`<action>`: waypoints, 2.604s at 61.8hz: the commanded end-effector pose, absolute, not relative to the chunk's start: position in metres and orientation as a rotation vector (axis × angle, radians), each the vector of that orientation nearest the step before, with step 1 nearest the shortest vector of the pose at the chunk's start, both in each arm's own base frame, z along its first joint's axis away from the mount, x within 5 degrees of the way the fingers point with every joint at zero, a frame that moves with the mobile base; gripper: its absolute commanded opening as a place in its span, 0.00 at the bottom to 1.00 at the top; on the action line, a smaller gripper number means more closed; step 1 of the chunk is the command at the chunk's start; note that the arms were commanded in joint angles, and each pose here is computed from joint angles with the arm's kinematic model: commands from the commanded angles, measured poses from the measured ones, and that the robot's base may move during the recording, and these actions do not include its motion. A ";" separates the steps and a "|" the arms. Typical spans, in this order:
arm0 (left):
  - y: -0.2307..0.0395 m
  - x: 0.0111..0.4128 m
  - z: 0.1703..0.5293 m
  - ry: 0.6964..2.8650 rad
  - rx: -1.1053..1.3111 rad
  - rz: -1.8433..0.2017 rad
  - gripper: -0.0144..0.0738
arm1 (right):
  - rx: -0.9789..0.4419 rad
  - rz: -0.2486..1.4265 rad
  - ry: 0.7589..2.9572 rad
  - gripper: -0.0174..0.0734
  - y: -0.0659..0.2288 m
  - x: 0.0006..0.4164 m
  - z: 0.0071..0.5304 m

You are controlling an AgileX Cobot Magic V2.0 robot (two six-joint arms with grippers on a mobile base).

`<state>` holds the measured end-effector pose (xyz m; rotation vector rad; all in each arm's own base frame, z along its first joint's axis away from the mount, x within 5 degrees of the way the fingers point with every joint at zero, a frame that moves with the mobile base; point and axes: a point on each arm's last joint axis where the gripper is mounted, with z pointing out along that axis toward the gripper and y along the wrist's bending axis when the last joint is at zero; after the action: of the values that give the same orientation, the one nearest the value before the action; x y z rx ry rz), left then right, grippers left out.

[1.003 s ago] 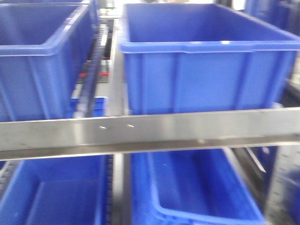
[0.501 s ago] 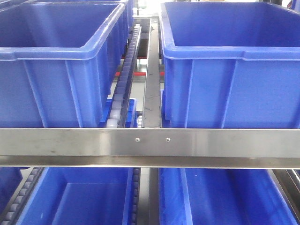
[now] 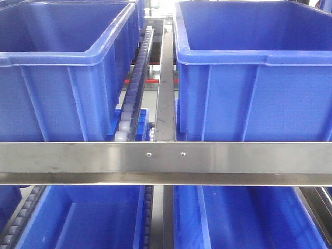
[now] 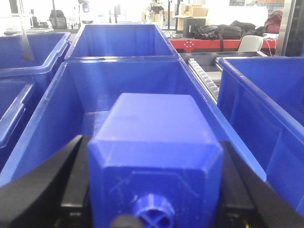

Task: Pick and sort blue part to right shelf
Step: 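Approach the shelf and hold both bottles above the blue bins, then lower both held bottles into the blue bins and open both grippers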

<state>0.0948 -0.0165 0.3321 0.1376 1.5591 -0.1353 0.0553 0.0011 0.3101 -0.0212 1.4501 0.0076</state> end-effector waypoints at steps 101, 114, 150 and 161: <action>-0.031 0.140 0.373 1.553 0.133 -0.218 0.60 | -0.022 0.006 1.571 0.65 0.002 0.111 0.349; -0.041 0.187 0.373 1.618 0.132 -0.208 0.60 | -0.029 0.011 1.644 0.65 0.004 0.165 0.363; -0.058 0.296 0.347 1.663 0.107 -0.141 0.60 | -0.122 0.031 1.701 0.65 0.027 0.293 0.341; -0.052 0.308 0.340 1.686 0.085 -0.116 0.60 | -0.121 0.033 1.681 0.65 0.027 0.300 0.336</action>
<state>0.3051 -0.0587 0.3110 0.1253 1.8431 -0.1415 0.2993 0.0266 0.3037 -0.1137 1.8698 0.0395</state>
